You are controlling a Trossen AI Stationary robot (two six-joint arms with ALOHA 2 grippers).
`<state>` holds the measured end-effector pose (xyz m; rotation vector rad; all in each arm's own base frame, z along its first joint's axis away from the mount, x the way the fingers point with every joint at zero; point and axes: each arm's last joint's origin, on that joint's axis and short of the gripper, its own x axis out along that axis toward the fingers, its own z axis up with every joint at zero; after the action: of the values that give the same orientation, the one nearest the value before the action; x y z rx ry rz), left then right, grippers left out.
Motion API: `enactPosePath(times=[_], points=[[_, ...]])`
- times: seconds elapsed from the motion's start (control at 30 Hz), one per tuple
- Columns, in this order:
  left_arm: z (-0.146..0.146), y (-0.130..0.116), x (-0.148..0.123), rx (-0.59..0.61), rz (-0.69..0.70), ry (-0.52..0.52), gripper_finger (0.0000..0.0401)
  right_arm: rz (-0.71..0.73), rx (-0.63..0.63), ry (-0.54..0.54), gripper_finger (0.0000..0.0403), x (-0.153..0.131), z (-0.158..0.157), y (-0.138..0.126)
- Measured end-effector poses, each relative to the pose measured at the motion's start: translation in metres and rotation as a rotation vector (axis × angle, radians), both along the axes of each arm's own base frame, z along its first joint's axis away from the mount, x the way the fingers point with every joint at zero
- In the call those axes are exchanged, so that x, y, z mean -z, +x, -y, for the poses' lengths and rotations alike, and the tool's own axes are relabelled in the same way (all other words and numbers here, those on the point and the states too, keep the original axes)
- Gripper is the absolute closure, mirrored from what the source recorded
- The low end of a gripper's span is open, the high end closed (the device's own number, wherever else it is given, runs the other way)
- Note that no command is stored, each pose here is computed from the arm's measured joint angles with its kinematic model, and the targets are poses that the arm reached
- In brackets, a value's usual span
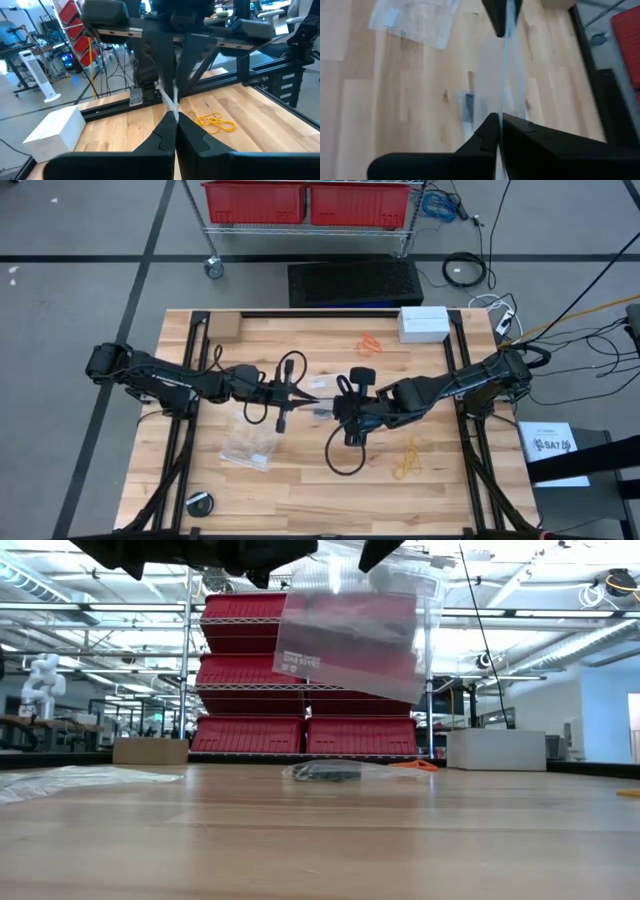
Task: Sort rubber bands
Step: Open the top transparent zip bag
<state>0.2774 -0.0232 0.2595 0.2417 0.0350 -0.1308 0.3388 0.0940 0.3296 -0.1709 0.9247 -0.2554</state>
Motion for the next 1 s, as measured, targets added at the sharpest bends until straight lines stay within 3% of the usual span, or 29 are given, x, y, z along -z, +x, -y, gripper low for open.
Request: enactPosePath(times=[0.13,0.4,0.6,0.73,0.9,1.0], points=[[-0.001,0.0,0.0,-0.022,0.002,0.001,0.0399,0.002,-0.007,0.091,0.0371,0.0,-0.002,0.001],[-0.001,0.0,0.001,-0.026,-0.011,0.003,0.04,0.04,0.021,0.129,0.0305,-0.009,-0.001,-0.005],[-0.001,0.0,0.001,-0.028,-0.01,0.003,0.04,0.096,0.022,0.172,0.0283,-0.026,0.002,-0.016],[-0.001,0.0,0.001,-0.03,-0.01,0.004,0.04,0.107,0.011,0.167,0.0309,-0.03,0.004,-0.02],[-0.001,0.0,0.001,-0.029,-0.01,0.004,0.0401,0.072,-0.019,0.097,0.039,-0.023,0.003,-0.014],[-0.001,0.0,0.001,-0.029,-0.01,0.004,0.0401,0.05,-0.015,0.081,0.0394,-0.016,0.005,-0.009]])
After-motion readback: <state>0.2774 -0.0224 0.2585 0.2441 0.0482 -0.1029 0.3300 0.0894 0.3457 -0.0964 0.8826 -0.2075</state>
